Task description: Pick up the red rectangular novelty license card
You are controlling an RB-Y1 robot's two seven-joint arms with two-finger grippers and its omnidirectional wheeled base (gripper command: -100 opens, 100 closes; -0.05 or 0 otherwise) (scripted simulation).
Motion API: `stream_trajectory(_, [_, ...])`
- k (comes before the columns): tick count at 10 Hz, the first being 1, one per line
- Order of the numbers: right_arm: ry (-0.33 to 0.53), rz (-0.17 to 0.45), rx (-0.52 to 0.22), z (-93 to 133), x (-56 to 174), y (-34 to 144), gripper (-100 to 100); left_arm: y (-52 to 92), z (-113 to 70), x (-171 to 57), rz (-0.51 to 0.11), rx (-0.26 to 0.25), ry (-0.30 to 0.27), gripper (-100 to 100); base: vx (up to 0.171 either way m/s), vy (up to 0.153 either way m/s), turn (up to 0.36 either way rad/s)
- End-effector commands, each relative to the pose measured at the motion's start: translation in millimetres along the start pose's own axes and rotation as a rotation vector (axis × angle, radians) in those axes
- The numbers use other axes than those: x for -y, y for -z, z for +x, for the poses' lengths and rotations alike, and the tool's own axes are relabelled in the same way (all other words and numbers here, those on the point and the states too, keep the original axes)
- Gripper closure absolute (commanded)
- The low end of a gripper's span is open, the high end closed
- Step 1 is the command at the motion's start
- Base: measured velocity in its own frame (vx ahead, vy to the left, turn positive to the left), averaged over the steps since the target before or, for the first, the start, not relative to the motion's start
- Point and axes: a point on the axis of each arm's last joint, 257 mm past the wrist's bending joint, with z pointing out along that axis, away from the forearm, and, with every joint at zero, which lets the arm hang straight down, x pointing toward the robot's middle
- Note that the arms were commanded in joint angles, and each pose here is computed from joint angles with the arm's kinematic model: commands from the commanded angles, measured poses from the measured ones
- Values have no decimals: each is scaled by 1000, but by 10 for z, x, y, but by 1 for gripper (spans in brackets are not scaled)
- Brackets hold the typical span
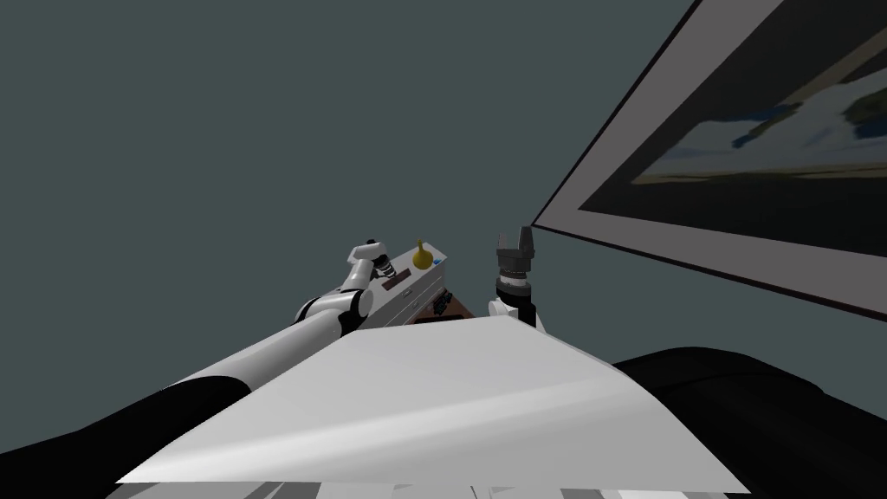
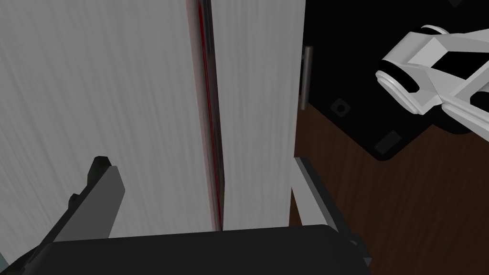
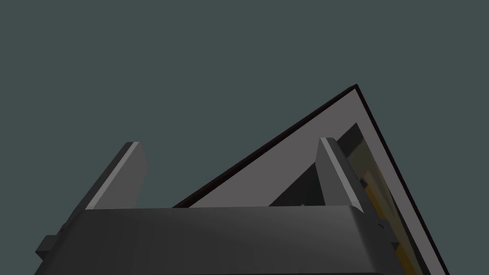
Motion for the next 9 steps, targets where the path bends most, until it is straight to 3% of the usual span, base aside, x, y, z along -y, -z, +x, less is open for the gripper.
stream_trajectory(1, [0,0,0,0,0,0,0,-64,48,2,4,1,12,-100,-44,44,-54])
stream_trajectory(2, [0,0,0,0,0,0,0,-35,20,5,1,1,7,-100,-20,20,-16])
stream_trajectory(3, [0,0,0,0,0,0,0,-41,25,10,3,0,9,100,0,0,0])
stream_trajectory(7, [0,0,0,0,0,0,0,-40,24,10,3,1,8,100,0,0,0])
stream_trajectory(9, [0,0,0,0,0,0,0,-25,-23,-19,-12,17,25,-100,38,-30,-26])
